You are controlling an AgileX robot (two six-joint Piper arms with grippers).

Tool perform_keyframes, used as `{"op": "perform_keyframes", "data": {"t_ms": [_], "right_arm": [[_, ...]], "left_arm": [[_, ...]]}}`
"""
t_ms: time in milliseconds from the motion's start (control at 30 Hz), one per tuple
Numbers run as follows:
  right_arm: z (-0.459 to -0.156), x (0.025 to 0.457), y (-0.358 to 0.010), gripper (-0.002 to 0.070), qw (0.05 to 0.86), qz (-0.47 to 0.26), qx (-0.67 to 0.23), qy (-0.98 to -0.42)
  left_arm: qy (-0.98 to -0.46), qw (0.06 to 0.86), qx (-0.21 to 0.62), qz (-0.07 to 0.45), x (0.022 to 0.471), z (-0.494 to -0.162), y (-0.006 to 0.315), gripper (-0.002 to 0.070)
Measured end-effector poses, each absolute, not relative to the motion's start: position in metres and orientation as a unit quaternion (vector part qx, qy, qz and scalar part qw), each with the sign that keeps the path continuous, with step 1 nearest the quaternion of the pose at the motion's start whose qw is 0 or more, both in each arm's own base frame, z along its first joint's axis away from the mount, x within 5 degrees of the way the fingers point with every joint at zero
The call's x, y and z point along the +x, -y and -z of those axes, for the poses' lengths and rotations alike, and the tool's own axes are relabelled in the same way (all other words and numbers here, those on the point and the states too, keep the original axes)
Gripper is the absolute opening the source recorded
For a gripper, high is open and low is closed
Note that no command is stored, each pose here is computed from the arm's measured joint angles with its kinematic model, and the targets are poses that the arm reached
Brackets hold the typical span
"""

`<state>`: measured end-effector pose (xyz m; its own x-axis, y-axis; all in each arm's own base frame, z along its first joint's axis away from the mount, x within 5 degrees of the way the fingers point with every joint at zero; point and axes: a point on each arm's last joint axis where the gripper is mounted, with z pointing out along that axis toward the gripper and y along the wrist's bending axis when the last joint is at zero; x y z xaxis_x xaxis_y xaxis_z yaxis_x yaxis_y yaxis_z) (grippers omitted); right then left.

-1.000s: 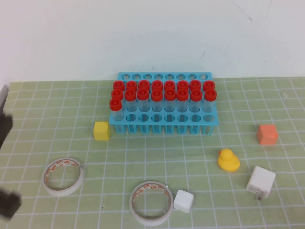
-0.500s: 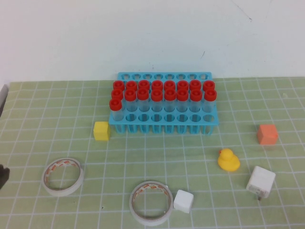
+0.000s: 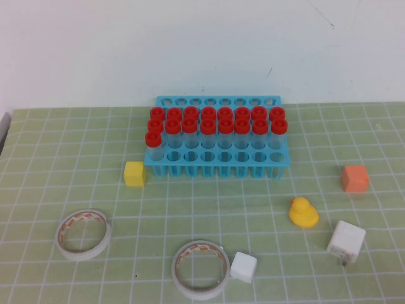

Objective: Place the test tubes

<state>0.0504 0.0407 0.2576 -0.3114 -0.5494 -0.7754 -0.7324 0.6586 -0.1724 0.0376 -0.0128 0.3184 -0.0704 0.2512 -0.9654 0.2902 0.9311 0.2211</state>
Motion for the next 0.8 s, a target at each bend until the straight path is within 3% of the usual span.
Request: {"op": "perform_keyframes", "data": {"t_ms": [200, 333, 500, 800], "right_arm": [[-0.258, 0.050, -0.041, -0.0001, 0.430, -0.106, -0.399, -0.803], [-0.258, 0.050, -0.041, -0.0001, 0.429, -0.108, -0.399, -0.803], [-0.257, 0.050, -0.041, -0.0001, 0.429, -0.108, -0.399, -0.803], [-0.257, 0.050, -0.041, -0.0001, 0.429, -0.108, -0.399, -0.803]], "left_arm": [[-0.697, 0.697, 0.162, 0.037, 0.003, -0.317, 0.008, -0.0001], [-0.706, 0.690, 0.148, 0.054, 0.003, -0.310, 0.008, -0.0001], [-0.729, 0.668, 0.127, 0.080, 0.021, -0.277, 0.013, -0.0001], [-0.722, 0.678, 0.054, 0.126, 0.051, -0.207, 0.016, -0.0001]]}}
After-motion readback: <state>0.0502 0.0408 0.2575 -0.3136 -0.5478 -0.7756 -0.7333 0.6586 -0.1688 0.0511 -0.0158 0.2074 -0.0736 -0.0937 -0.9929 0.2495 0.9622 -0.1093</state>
